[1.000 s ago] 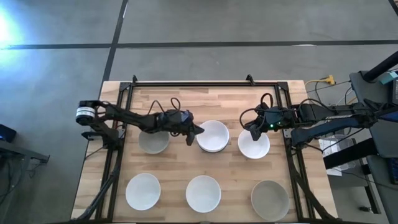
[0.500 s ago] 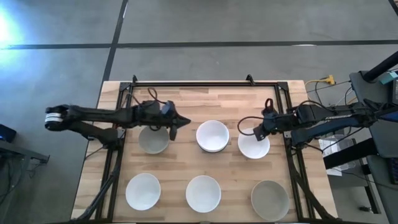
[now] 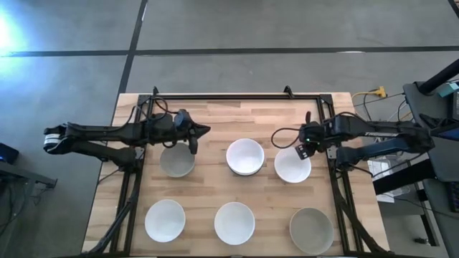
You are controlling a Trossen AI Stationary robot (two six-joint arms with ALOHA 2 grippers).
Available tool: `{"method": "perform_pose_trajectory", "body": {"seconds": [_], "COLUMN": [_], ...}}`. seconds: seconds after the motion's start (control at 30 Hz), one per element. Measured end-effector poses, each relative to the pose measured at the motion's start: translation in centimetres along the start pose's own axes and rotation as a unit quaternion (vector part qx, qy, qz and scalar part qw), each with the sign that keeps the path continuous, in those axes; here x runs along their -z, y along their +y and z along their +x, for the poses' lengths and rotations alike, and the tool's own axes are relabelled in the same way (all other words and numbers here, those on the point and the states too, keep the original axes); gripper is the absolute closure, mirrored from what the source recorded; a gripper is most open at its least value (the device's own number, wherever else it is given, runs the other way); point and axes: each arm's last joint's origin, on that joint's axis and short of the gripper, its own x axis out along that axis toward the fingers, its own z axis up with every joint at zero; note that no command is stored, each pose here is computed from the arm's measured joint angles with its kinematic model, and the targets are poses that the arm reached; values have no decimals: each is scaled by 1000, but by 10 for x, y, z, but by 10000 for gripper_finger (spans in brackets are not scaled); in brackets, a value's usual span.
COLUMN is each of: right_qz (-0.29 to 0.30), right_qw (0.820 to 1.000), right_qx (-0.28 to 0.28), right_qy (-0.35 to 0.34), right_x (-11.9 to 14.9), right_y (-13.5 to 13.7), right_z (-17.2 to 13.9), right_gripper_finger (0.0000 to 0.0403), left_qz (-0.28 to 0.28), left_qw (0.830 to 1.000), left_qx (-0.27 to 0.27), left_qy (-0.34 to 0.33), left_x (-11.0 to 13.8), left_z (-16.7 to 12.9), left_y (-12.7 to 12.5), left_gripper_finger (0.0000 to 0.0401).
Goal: Nest bowls inside each other
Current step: Stack the white bowl on the other white bowl
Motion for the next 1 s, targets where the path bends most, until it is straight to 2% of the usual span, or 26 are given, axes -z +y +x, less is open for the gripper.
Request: {"method": "perform_pose_trajectory", "body": {"seconds": [0.2, 0.43, 0.63, 0.87, 1.0], "right_qz": [14, 17, 39, 46, 50], "right_qw": [999, 997, 996, 994, 993], "right_qx": [26, -47, -20, -68, -64], "right_qy": [38, 54, 80, 72, 87], "right_x": [1, 2, 9, 7, 8], "right_y": [-8, -3, -9, -2, -2], "right_z": [24, 47, 67, 77, 85], "right_gripper_finger": [205, 209, 209, 209, 209], "left_qz": [1, 0, 0, 0, 0], "left_qw": [1000, 1000, 1000, 1000, 1000], "left_qx": [1, 2, 3, 5, 4], "left_qy": [6, 4, 4, 2, 2], "left_x": [2, 1, 1, 0, 0], "left_z": [2, 2, 1, 1, 1], "left_y": [0, 0, 0, 0, 0], "left_gripper_finger": [401, 401, 401, 401, 401]}}
